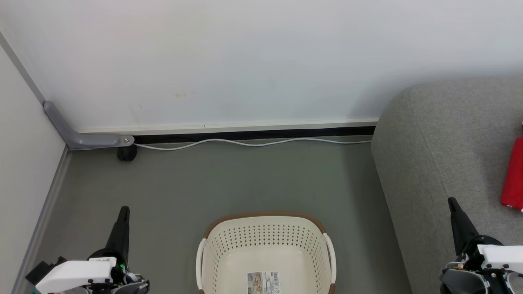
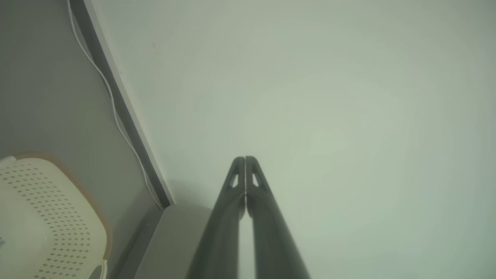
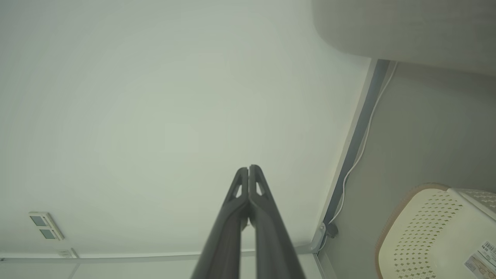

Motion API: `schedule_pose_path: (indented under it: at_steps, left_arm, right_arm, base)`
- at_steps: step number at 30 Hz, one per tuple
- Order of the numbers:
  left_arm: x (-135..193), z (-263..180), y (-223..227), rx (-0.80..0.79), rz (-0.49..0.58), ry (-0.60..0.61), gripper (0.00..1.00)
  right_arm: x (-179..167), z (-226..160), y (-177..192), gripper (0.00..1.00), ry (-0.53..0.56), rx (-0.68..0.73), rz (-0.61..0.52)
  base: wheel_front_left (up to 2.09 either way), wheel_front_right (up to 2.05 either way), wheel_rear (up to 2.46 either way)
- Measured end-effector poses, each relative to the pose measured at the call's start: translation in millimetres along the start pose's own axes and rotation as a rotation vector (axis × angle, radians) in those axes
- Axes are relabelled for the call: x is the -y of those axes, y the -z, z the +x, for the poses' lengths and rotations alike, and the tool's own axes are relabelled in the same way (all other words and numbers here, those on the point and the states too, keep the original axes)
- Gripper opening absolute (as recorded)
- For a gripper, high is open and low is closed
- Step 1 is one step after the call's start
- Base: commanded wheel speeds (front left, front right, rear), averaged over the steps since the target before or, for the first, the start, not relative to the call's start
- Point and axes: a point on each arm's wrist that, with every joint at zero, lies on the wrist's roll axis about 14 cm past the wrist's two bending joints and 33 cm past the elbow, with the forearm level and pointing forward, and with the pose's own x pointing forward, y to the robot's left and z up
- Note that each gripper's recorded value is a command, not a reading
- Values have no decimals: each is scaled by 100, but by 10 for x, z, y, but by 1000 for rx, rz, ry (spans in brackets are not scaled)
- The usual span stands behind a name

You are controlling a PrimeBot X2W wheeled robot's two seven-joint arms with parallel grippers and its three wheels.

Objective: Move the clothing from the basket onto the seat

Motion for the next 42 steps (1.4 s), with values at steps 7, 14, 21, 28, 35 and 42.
schedule_pose_path:
  at_steps: [7, 14, 21, 28, 35, 42]
  left_arm:
    - [12, 3, -2, 1, -26, 5, 0]
    - [13, 3, -3, 1, -26, 6, 0]
    - [13, 3, -3, 1, -26, 6, 0]
    - [13, 3, -4, 1, -26, 6, 0]
    - [14, 3, -4, 1, -26, 6, 0]
    - [14, 3, -4, 1, -26, 6, 0]
  right_arm:
    - [-13, 0, -5, 0, -5, -1, 18]
    - [-14, 0, -5, 0, -5, -1, 18]
    - [-14, 0, -5, 0, -5, -1, 18]
    - [-15, 0, -5, 0, -6, -1, 18]
    - [-14, 0, -5, 0, -5, -1, 18]
    - [-14, 0, -5, 0, -5, -1, 18]
  base:
    - [0, 0, 0]
    - [0, 0, 0]
    - [0, 0, 0]
    - [0, 0, 0]
    - [0, 0, 0]
    - [0, 0, 0]
